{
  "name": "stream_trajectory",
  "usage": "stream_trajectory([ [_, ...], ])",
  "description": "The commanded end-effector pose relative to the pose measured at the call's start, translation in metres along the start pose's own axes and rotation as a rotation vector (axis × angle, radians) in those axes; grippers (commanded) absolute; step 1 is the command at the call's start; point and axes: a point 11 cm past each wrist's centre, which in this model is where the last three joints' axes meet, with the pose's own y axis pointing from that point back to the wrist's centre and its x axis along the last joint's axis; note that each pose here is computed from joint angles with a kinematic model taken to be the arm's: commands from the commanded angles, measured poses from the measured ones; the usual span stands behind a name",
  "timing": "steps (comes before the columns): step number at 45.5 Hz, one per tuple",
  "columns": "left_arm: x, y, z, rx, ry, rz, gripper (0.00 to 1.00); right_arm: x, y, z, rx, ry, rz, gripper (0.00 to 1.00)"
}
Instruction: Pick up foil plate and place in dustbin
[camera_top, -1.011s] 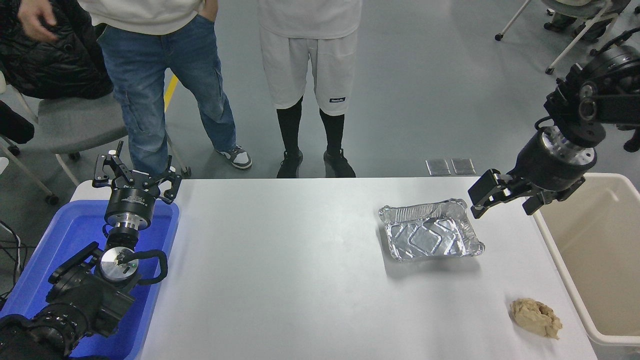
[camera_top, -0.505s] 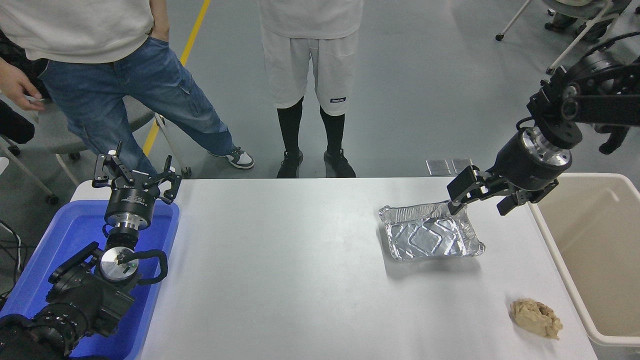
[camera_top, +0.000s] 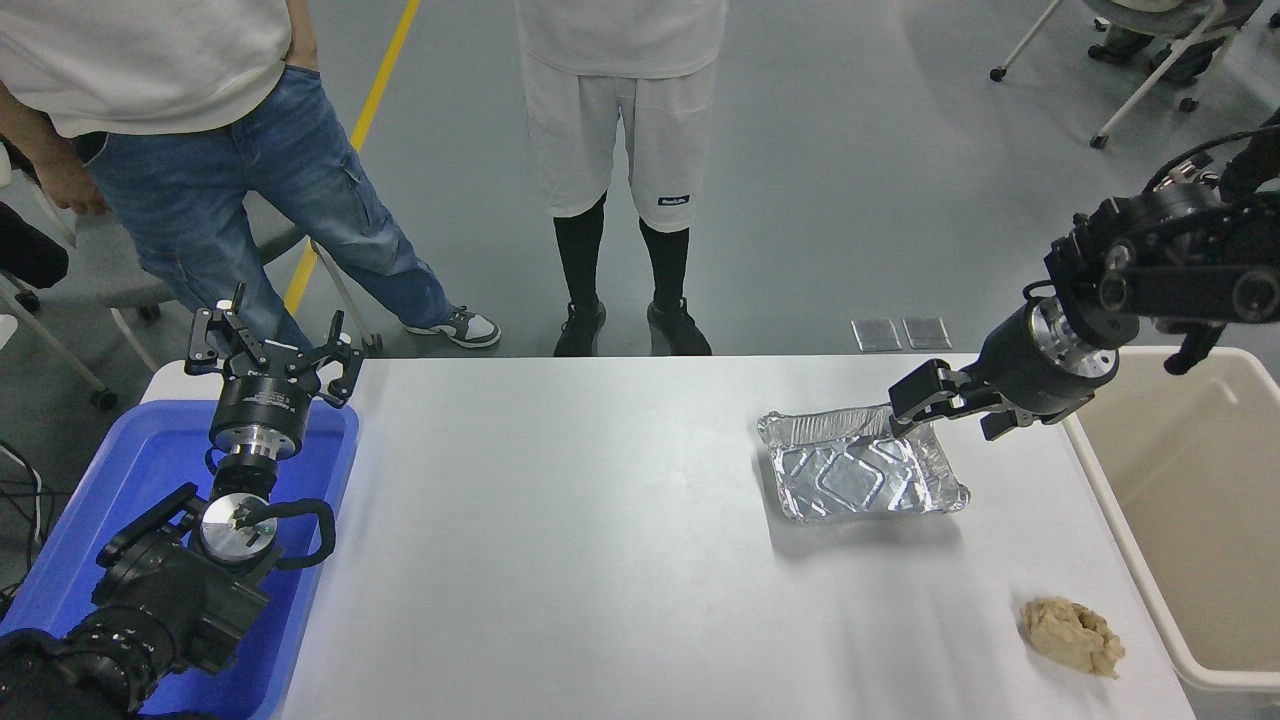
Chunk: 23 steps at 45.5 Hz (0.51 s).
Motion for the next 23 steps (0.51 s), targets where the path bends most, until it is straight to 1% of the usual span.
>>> stream_trajectory([
  [1, 0.0, 0.0, 0.001, -0.001, -0.001, 0.0, 0.99, -0.002, -0.03, 0.016, -0.029, -0.003, 0.081, 1.0],
  [9, 0.0, 0.0, 0.0, 0.0, 0.0, 0.001, 0.99, 0.001, -0.051, 0.037, -0.074, -0.023, 0.113, 1.0],
  [14, 0.0, 0.0, 0.0, 0.0, 0.001, 0.0, 0.99, -0.001, -0.07, 0.04, -0.071, -0.039, 0.128, 1.0],
  [23, 0.0, 0.0, 0.0, 0.0, 0.001, 0.0, 0.99, 0.001, -0.086, 0.049, -0.098, -0.047, 0.165, 1.0],
])
